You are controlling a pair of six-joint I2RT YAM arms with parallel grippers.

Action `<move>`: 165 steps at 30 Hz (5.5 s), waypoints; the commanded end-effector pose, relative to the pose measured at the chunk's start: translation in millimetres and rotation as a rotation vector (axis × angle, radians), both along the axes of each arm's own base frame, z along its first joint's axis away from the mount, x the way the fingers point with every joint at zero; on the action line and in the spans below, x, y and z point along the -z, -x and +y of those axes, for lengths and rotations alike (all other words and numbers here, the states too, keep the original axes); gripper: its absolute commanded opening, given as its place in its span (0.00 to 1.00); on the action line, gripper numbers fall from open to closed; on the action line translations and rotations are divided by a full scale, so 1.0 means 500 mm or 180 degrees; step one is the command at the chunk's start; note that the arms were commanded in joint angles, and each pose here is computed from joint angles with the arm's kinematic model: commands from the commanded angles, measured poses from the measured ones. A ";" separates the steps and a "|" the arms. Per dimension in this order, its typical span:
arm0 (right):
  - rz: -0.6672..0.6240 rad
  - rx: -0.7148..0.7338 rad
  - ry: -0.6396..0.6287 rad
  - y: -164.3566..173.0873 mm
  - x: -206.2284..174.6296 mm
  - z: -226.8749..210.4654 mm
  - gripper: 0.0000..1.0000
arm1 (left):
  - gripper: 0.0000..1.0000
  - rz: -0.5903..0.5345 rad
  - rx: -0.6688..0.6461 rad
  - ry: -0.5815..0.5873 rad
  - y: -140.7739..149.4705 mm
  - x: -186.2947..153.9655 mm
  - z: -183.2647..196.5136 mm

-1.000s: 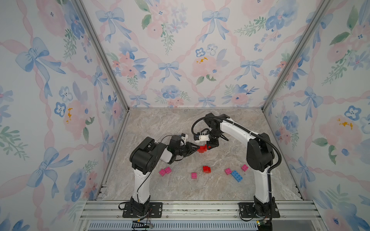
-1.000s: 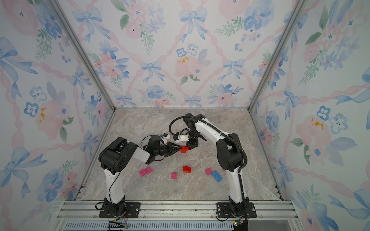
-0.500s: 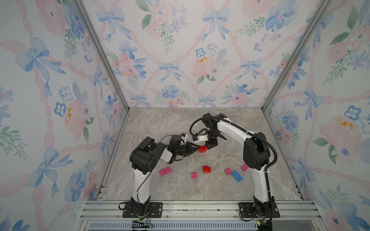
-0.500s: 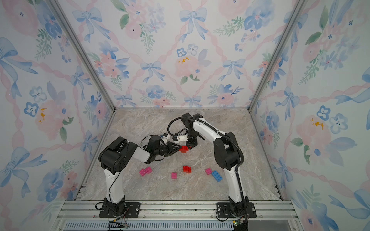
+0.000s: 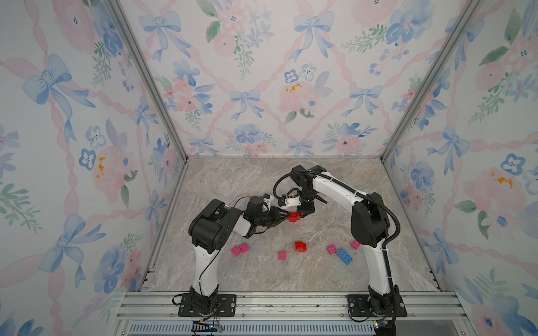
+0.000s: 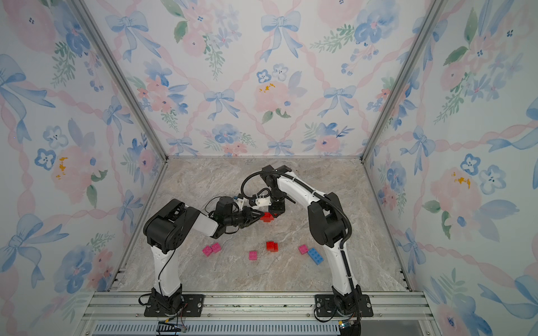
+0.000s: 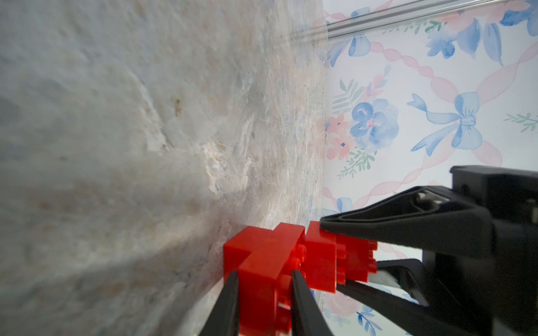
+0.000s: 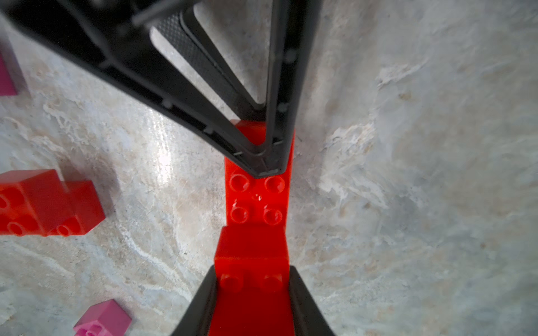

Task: Assemble the letter v with lego
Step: Assemble the lego brick with the lego brick, then adjust the lego brick at the center of the board.

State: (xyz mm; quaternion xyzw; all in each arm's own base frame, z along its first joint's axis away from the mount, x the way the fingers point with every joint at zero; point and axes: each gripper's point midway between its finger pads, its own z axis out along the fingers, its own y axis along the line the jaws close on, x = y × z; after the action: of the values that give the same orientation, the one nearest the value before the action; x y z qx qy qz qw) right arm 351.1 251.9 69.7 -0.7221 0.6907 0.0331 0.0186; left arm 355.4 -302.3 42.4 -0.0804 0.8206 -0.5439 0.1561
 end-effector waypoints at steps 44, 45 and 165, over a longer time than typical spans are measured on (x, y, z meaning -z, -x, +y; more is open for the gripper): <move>0.0171 0.0233 0.0495 0.028 0.046 -0.018 0.00 | 0.21 0.0180 -0.0052 -0.0219 0.016 0.051 0.016; 0.0152 0.0247 0.0475 0.026 0.041 -0.017 0.00 | 0.21 0.0170 -0.0055 -0.0215 0.015 0.048 0.015; 0.1539 0.5051 -0.2045 0.009 0.017 0.016 0.47 | 0.42 -0.0875 0.1036 -0.1197 0.188 -0.056 -0.071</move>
State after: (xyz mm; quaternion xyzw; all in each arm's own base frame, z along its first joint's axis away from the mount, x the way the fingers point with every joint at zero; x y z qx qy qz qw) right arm 344.6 256.9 44.7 0.0489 0.9309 0.3539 0.0762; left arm 259.0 -336.1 76.5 0.1419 0.8742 -0.4267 0.1834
